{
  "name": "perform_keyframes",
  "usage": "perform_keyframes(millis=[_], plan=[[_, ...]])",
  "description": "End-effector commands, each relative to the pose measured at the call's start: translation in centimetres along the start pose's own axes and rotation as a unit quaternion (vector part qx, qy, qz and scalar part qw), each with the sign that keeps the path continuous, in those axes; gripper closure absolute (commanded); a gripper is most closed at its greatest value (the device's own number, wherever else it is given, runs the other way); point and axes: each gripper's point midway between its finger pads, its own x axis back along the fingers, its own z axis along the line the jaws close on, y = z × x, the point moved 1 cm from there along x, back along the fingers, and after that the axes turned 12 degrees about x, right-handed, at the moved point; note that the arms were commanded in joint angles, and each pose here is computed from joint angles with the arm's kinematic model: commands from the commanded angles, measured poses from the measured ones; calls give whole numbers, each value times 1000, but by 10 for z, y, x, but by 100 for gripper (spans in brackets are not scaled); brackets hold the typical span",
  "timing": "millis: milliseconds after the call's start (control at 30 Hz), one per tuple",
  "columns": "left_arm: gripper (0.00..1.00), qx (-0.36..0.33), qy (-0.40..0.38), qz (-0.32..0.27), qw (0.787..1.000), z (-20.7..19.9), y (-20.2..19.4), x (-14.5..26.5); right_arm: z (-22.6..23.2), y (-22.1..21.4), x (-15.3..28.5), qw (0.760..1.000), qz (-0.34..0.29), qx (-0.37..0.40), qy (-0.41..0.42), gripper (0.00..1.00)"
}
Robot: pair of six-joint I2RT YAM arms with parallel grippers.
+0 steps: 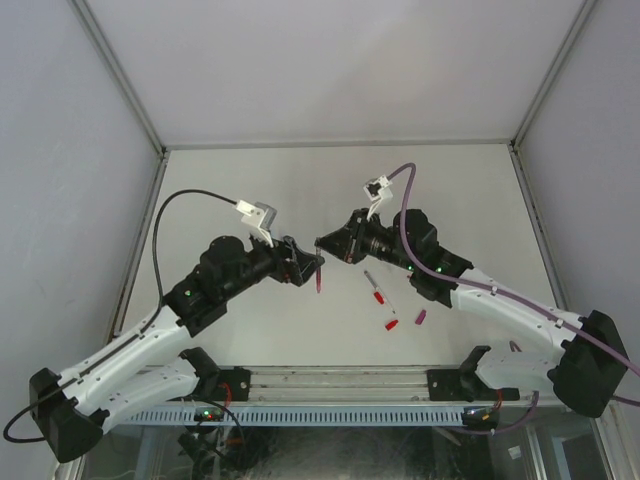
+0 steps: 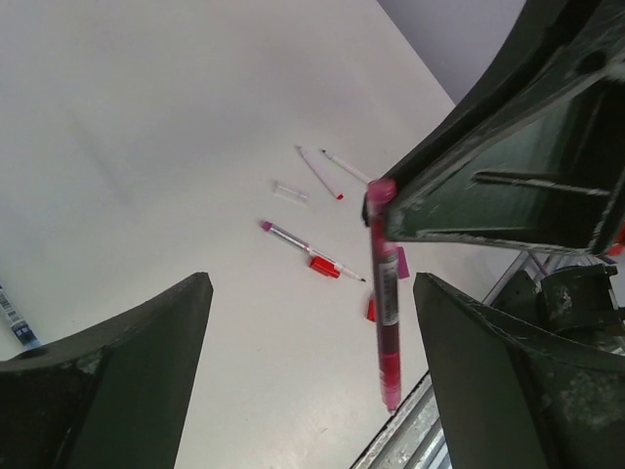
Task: Insert the pens into the pen caps
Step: Adjust the pen.
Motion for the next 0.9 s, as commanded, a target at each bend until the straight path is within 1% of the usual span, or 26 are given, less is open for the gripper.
perform_keyframes(millis=[0, 100, 233, 300, 400, 533, 733, 867], plan=[[12, -4, -30, -5, 1000, -9, -2, -2, 27, 33, 10, 996, -73, -2, 44, 100], [14, -4, -32, 3, 999, -8, -7, -3, 28, 35, 13, 996, -83, -3, 43, 100], [17, -5, -54, 16, 998, -15, -14, -4, 29, 40, 16, 995, -95, -1, 40, 100], [20, -10, -74, 27, 997, -22, -19, -4, 29, 42, 17, 994, -99, 2, 39, 100], [23, -18, -82, 38, 996, -25, -27, -4, 29, 43, 16, 994, -100, 2, 39, 100], [37, -21, -80, 38, 996, -26, -28, -5, 31, 40, 15, 995, -94, -2, 45, 100], [51, -24, -77, 19, 997, -28, -18, -4, 34, 36, 15, 995, -89, 0, 47, 100], [65, -24, -76, 17, 997, -30, -15, -6, 34, 33, 15, 995, -85, 2, 46, 100]])
